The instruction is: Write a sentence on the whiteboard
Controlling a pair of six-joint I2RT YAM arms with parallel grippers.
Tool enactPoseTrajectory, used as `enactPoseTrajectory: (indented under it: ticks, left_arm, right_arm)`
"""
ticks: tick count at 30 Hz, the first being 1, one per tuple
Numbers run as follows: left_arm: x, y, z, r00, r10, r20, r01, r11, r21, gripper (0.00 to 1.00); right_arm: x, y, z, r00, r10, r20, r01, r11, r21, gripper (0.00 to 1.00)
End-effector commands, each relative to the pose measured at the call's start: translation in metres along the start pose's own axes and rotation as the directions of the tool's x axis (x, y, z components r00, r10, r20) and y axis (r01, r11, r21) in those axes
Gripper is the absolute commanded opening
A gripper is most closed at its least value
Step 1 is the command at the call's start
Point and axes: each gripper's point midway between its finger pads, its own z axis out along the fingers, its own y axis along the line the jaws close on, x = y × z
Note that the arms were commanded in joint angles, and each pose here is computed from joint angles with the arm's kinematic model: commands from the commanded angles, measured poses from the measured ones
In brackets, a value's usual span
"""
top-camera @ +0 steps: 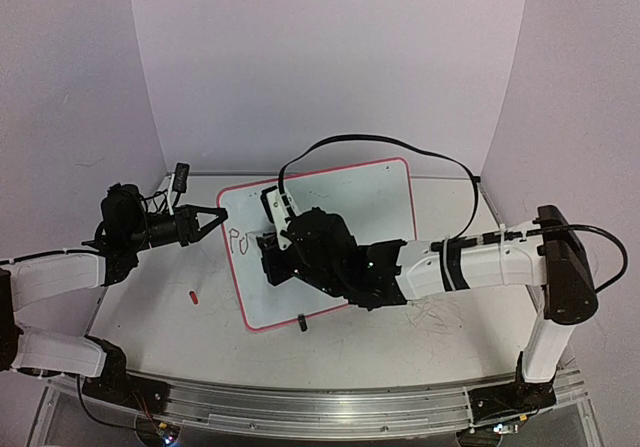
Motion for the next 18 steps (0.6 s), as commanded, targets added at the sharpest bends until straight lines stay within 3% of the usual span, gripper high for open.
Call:
enactPoseTrajectory:
  ticks: [1, 18]
  left_arm:
    - [-0.013, -0.017, -0.003, 0.997, 0.066, 0.037, -0.068, 0.996, 0.050, 0.00]
    - [-0.015, -0.017, -0.002, 0.997, 0.067, 0.037, -0.068, 0.996, 0.049, 0.00]
  right_arm:
    - [-0.010, -0.003, 0.010, 1.000, 0.004, 0.025, -0.004, 1.000, 0.019, 0.00]
    - [0.010, 0.010, 0.008, 1.000, -0.003, -0.024, 0.003, 1.000, -0.018, 0.00]
